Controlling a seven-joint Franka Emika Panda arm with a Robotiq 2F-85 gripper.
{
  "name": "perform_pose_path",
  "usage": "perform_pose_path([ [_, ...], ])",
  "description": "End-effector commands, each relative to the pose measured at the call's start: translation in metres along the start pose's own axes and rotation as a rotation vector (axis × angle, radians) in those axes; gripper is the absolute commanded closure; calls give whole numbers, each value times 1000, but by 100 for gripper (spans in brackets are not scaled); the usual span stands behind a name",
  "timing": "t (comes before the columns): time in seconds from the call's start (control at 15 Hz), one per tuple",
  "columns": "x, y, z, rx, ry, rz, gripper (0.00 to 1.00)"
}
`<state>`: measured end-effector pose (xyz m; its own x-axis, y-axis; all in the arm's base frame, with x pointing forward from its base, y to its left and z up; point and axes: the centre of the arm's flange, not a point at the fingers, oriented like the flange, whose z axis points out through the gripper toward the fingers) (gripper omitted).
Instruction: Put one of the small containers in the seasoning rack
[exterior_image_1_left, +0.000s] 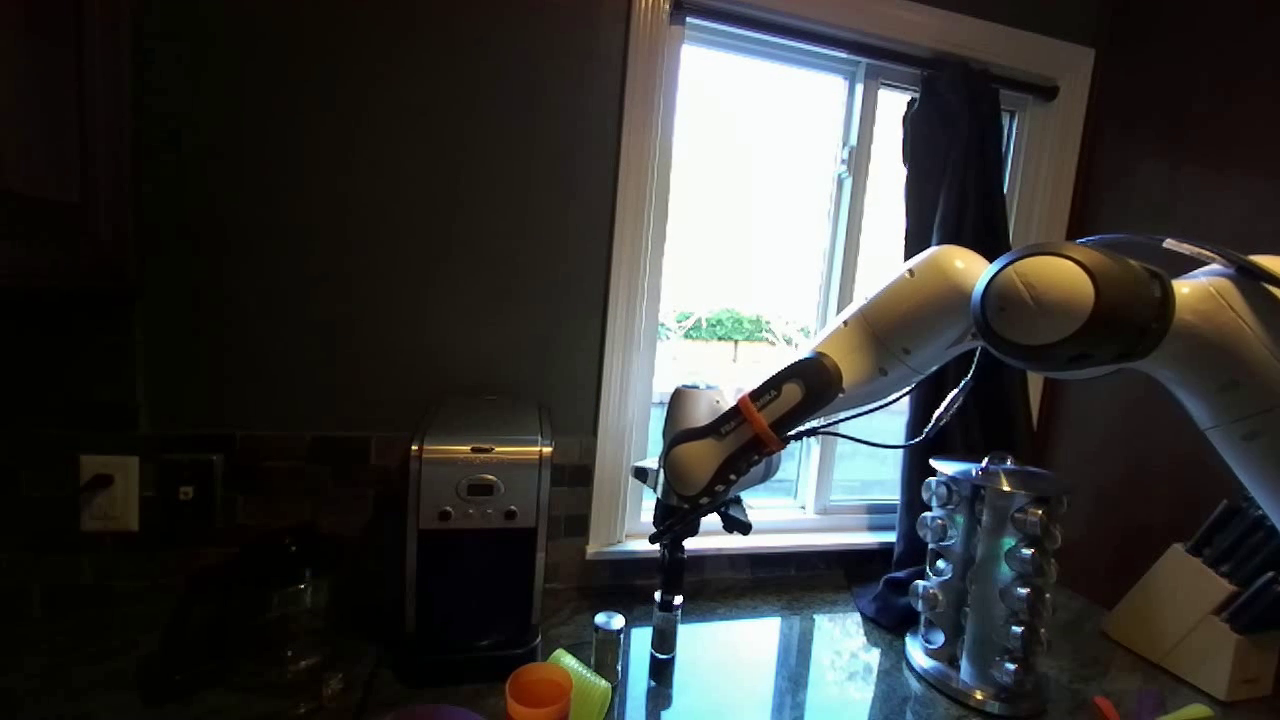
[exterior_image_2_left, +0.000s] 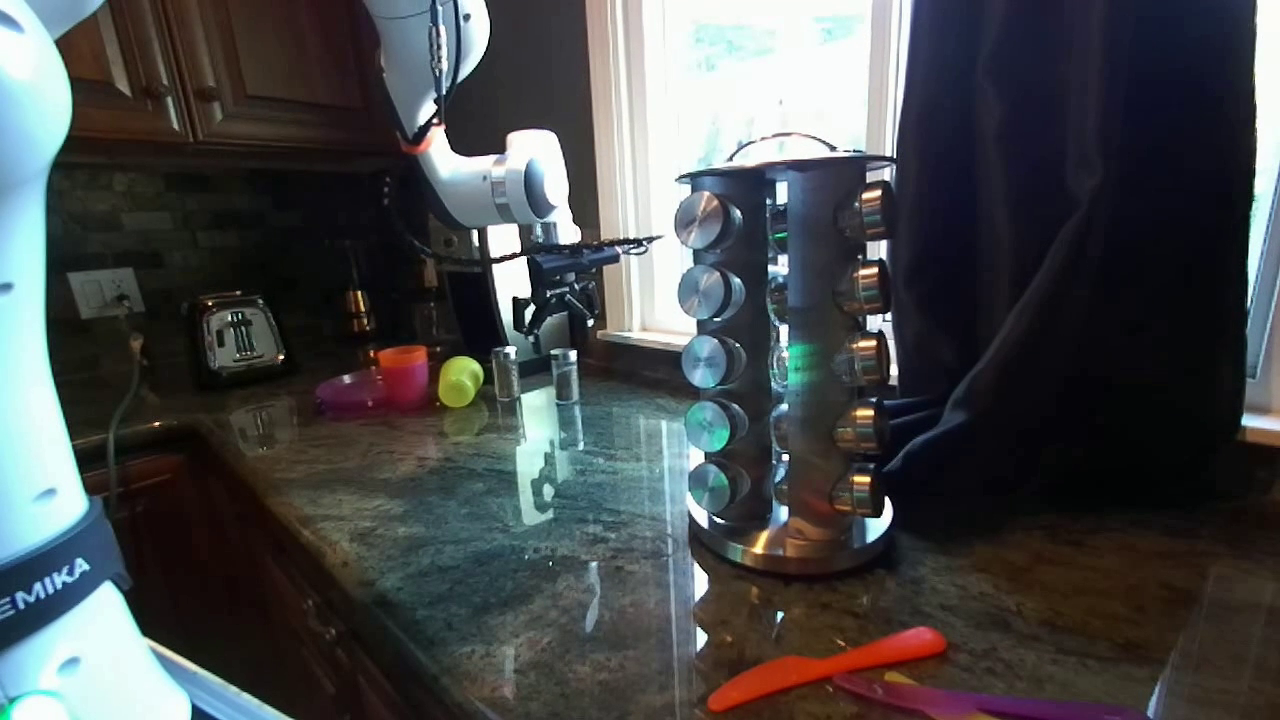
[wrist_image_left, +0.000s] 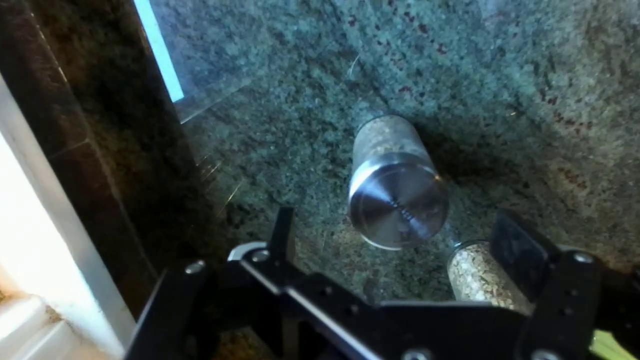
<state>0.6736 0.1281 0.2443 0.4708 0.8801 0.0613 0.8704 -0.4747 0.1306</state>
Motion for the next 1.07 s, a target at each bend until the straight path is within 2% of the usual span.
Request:
perform_pose_path([
  [0.0,4,1,13,12,-24,-4,0],
  [0.13,3,0,14,13,-40,0,3],
  [0.2,3,0,14,18,-44,2,0],
  [0.33,2,0,15,29,-41,1,26],
  [0.4,2,0,16,27,-46,-1,26],
  [0.8,3,-2,16,23,-45,7,74],
  [1.0,5,-3,2,15,-76,94,75],
])
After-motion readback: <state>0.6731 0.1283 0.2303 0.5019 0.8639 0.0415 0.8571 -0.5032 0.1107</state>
